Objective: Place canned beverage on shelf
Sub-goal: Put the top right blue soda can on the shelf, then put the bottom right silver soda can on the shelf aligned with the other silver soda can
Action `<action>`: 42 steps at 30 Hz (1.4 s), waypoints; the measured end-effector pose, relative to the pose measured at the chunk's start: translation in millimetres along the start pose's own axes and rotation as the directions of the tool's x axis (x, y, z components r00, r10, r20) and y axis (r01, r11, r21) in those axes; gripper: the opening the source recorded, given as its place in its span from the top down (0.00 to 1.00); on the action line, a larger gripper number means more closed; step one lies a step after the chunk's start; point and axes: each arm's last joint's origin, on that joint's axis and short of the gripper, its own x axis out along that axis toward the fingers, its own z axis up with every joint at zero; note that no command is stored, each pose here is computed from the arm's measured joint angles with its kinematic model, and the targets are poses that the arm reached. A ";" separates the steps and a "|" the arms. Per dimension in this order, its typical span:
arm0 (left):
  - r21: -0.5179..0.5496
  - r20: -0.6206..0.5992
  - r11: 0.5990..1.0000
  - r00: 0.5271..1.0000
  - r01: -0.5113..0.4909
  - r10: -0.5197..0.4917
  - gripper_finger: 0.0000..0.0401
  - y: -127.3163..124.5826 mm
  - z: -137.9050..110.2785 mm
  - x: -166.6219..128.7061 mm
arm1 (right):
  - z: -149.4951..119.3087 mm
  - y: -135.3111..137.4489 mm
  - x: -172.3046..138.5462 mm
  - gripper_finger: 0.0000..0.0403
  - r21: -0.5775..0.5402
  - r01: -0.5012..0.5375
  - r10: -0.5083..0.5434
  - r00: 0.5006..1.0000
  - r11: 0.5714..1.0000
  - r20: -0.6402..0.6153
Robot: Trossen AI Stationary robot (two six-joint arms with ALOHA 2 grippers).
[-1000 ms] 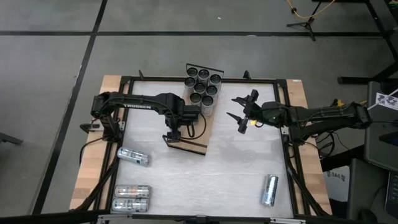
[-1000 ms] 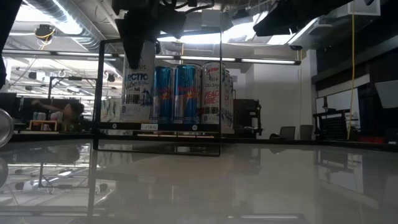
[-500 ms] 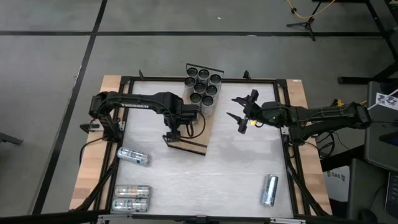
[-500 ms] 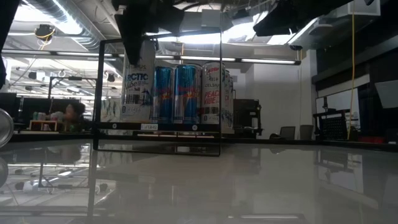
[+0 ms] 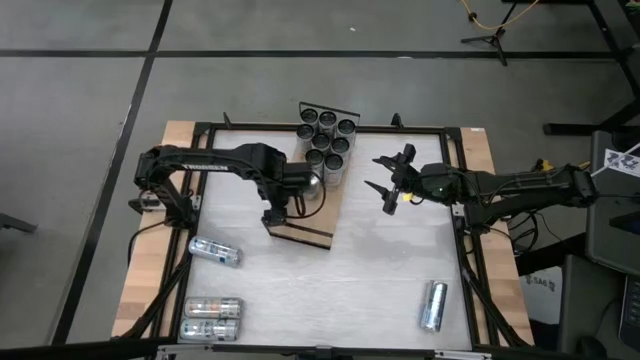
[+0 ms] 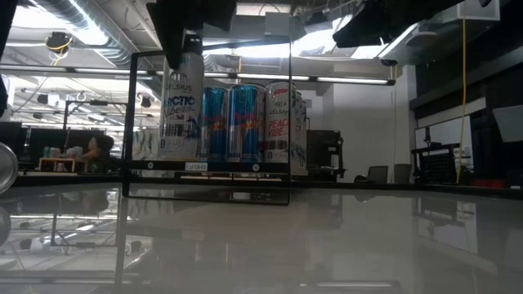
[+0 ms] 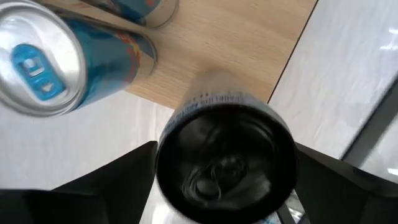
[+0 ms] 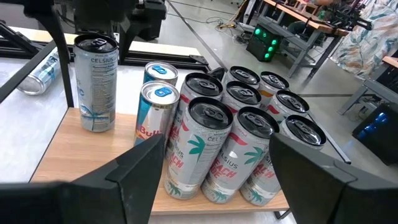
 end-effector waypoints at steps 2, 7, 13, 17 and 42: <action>0.000 0.009 1.000 1.000 0.001 -0.001 0.16 0.4 -2.1 -3.4 | 0.0 0.0 0.0 0.29 0.000 0.000 0.000 1.000 1.000 0.000; -0.001 0.041 1.000 0.999 0.005 -0.005 0.16 1.3 -7.3 -12.5 | 0.0 0.0 0.0 0.29 0.000 0.000 0.000 1.000 1.000 0.000; -0.002 0.069 1.000 0.998 0.009 -0.009 0.16 3.2 -18.7 -26.7 | 0.0 0.0 0.0 0.29 0.000 0.001 -0.001 1.000 1.000 0.000; -0.044 0.042 0.999 0.999 0.009 -0.007 0.16 2.3 -32.3 -36.4 | 0.0 0.0 0.0 0.29 0.000 0.000 0.000 1.000 1.000 0.000; -0.125 0.232 0.992 0.972 0.014 0.016 0.16 -51.3 -98.5 -85.8 | 0.0 0.4 -0.6 0.29 0.002 -0.014 0.014 1.000 1.000 0.000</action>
